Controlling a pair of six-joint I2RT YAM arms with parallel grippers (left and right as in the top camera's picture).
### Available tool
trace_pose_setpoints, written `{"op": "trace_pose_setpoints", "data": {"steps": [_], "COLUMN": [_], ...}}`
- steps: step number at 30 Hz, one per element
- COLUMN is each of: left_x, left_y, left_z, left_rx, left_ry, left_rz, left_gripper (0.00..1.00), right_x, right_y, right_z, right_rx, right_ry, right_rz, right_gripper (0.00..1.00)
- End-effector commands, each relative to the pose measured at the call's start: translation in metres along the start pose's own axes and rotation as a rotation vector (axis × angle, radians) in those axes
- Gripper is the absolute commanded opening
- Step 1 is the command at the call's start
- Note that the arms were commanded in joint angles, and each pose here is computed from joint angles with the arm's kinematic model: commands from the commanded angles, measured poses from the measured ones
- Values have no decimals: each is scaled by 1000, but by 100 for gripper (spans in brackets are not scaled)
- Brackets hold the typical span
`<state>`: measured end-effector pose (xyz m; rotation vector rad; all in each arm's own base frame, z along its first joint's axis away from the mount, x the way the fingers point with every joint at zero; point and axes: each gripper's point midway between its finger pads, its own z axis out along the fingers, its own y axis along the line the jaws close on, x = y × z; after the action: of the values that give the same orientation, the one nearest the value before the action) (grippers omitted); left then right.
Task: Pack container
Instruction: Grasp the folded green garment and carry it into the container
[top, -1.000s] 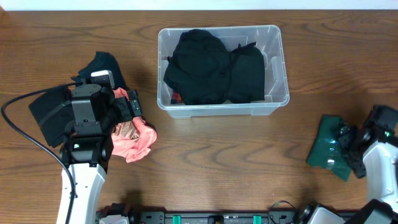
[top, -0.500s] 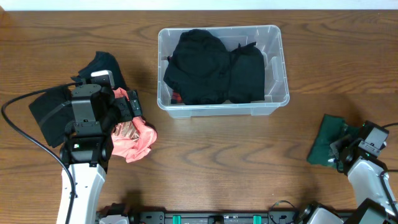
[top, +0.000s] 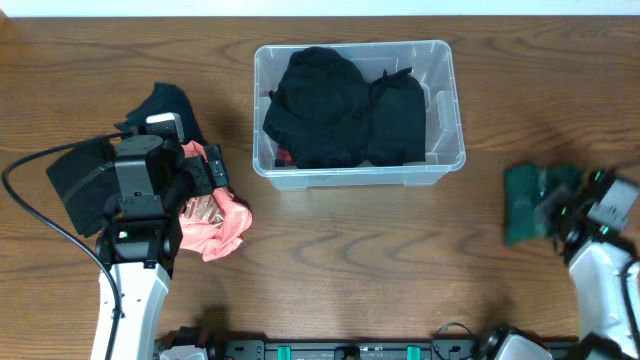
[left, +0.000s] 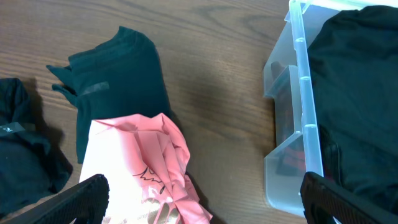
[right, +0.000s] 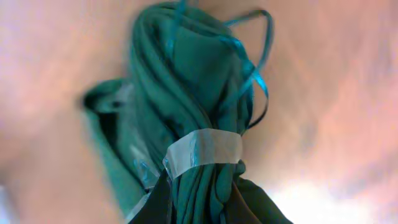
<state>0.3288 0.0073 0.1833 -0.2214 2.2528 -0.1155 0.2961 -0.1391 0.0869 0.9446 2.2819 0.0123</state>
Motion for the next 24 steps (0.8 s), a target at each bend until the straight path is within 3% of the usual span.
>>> {"op": "trace_pose_setpoints", "data": {"steps": [1,5,10,16,24], "left_x": [-9,-9,-9,-9,-9], "left_y": [1,1,1,1,1], "left_z": [-3,-3,-3,-3,-3], "left_rx": [-12,-12,-12,-12,-12], "left_ry": [-22,-22,-22,-22,-21], "left_rz": [2,2,2,2,3], "left_gripper": [98,98,98,98,98], "right_x": [-79,-117,-96,8,143], "right_y": [68,152,258,354,393], "right_z": [-57,-115,-164,-153,-98], "right_rx": [-160,-315,-510,-777,-1020], "right_ry": [-223,-403,-591,-601,-322], "right_rz": [-200,-520,-968,-1378,-1528], "right_gripper": [1,1,1,1,1]}}
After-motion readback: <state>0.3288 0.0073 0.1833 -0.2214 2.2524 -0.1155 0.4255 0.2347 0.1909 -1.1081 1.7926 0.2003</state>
